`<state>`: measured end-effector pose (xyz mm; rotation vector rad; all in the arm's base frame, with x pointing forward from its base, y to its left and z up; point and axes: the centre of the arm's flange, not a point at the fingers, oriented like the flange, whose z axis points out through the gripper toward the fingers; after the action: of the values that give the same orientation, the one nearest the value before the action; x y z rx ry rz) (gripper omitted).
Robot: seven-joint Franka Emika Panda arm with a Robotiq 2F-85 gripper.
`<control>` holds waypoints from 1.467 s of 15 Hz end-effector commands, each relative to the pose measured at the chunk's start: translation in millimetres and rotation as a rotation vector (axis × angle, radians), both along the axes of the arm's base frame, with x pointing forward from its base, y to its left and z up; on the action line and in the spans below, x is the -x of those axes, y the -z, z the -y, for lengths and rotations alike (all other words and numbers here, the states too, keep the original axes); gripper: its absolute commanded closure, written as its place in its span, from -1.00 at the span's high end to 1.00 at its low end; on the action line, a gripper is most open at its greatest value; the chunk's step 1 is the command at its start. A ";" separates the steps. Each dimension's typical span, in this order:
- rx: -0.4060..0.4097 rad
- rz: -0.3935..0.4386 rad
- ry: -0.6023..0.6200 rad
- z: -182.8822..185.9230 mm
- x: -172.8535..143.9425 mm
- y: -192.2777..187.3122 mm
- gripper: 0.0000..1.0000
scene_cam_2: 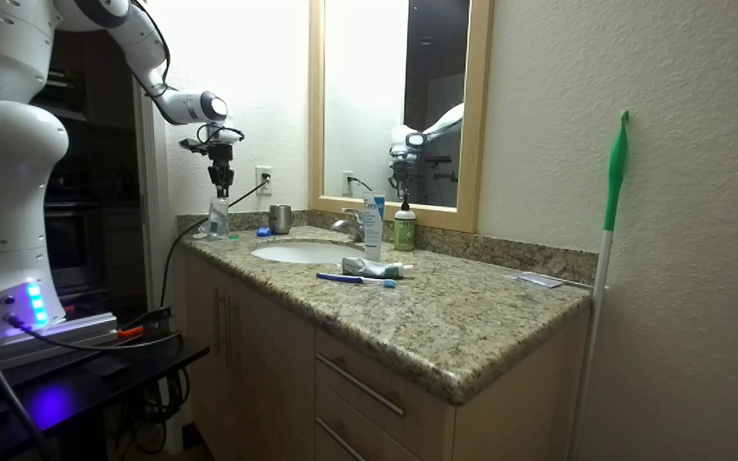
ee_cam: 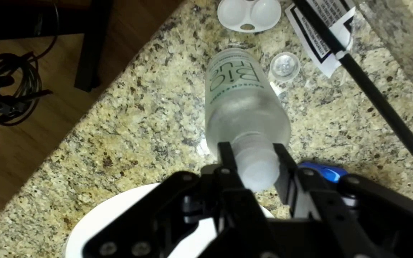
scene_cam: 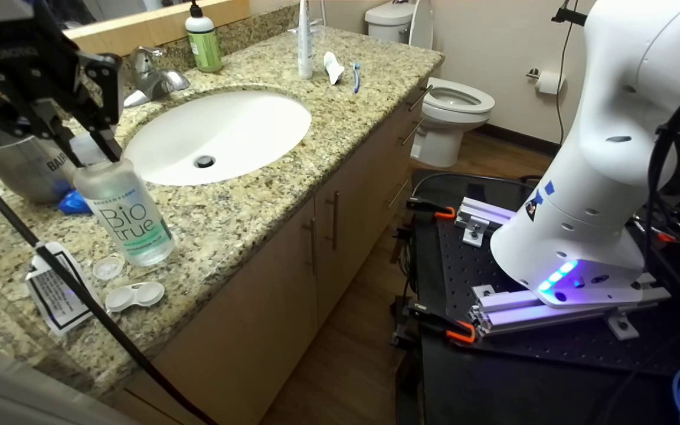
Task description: Move the clear bottle forward
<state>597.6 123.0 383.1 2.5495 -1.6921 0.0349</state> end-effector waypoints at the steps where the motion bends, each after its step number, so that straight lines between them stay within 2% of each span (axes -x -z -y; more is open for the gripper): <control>1: 0.000 -0.002 0.000 -0.1 0.6 0.9 -0.85; 2: 0.001 -0.004 0.000 -0.3 0.8 2.1 -0.41; 4: 0.001 -0.009 -0.001 -0.5 0.6 4.9 -0.41; 5: 0.002 -0.009 -0.001 -0.6 0.6 5.2 -0.85; 10: 0.036 -0.022 -0.010 -1.0 0.2 11.6 -0.85; 11: 0.037 -0.025 0.000 -1.3 -0.5 12.5 0.09; 12: 0.028 -0.038 0.004 -1.0 -1.0 11.0 0.11; 14: 0.025 -0.043 0.011 -0.1 -1.7 9.6 0.35; 18: 0.014 -0.060 0.028 -0.1 -2.8 1.0 0.95; 19: 0.011 -0.049 0.040 0.5 -5.4 -6.5 0.99; 22: 0.021 0.081 0.183 17.5 -31.0 -60.1 1.00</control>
<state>606.3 121.5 395.1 2.4783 -1.7682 0.0497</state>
